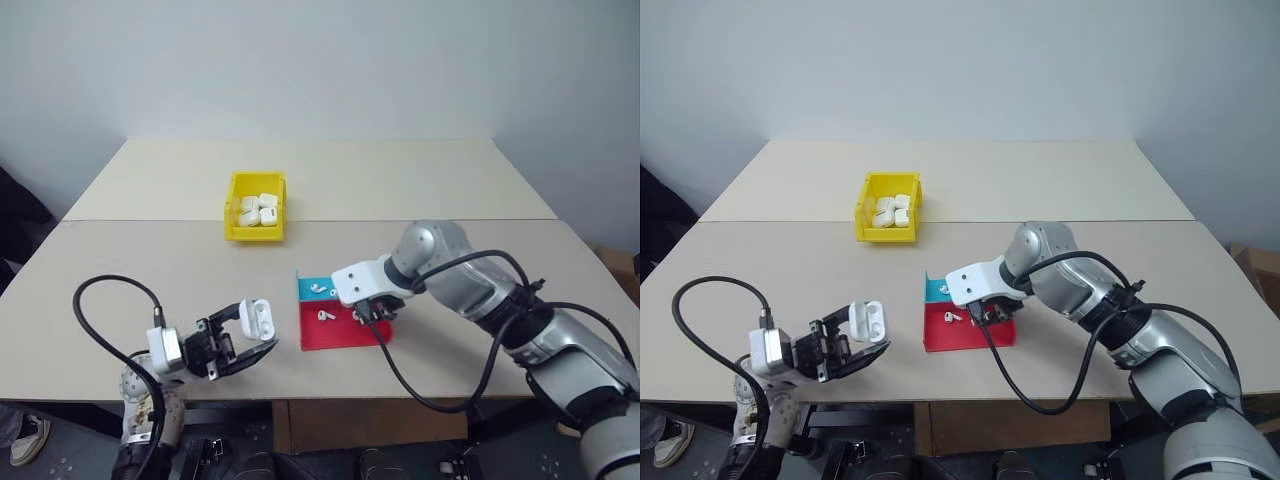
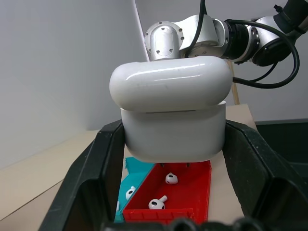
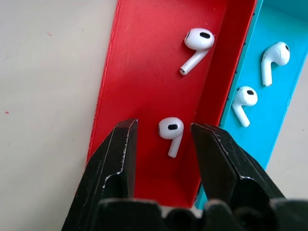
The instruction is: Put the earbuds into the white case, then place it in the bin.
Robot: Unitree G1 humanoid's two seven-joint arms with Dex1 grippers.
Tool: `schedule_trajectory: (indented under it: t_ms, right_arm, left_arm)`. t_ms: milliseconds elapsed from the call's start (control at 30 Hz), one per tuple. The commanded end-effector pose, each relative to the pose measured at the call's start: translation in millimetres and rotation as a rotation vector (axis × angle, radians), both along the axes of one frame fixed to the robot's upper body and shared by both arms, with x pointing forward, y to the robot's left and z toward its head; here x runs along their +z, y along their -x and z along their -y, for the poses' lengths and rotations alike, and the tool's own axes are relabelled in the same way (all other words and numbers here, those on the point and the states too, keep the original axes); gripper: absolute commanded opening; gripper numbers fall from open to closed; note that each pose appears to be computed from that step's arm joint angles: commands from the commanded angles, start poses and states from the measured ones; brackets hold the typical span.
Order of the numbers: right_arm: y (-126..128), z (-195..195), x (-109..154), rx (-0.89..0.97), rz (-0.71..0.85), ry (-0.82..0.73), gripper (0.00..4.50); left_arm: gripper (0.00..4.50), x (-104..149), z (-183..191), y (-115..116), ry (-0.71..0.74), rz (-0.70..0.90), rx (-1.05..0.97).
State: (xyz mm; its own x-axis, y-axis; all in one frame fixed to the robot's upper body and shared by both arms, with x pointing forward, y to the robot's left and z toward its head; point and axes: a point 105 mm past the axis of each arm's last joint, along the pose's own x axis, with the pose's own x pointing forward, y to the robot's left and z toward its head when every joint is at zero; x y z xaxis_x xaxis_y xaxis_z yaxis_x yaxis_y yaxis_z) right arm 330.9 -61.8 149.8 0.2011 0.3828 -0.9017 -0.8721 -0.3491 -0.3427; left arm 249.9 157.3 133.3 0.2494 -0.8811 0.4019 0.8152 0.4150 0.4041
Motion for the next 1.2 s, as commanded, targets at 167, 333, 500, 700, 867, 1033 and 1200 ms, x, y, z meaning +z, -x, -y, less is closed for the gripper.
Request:
schedule_trajectory:
  t_ms: [167,333,500,700,867,1033,1200]
  right_arm:
    - [-4.6,-3.0,0.8,0.036,0.061,0.041,2.18]
    - [-5.3,-1.0,-1.4,0.038,0.069,0.057,2.18]
    - [-1.8,-0.9,-6.3,0.047,0.05,0.067,2.18]
    - [-1.9,1.4,-14.1,0.051,0.06,0.093,2.18]
    - [-2.8,2.4,-15.7,0.049,0.07,0.101,2.18]
    - [-2.5,1.1,-9.8,0.061,0.081,0.089,2.18]
    - [-1.7,4.4,-9.0,0.126,0.104,0.102,2.18]
  left_arm:
    - [2.77,6.8,1.1,3.3,-0.014,0.02,0.023]
    - [2.77,7.0,0.2,0.4,-0.022,0.021,0.035]
    - [2.77,7.4,-0.2,-0.7,-0.028,0.015,0.042]
    - [2.77,6.0,-1.9,-0.7,-0.043,0.007,0.05]
    - [2.77,5.6,-1.9,-0.8,-0.045,0.002,0.058]
    - [2.77,4.5,-1.1,-1.8,-0.05,-0.002,0.057]
    - [2.77,4.1,0.4,-4.1,-0.055,-0.001,0.061]
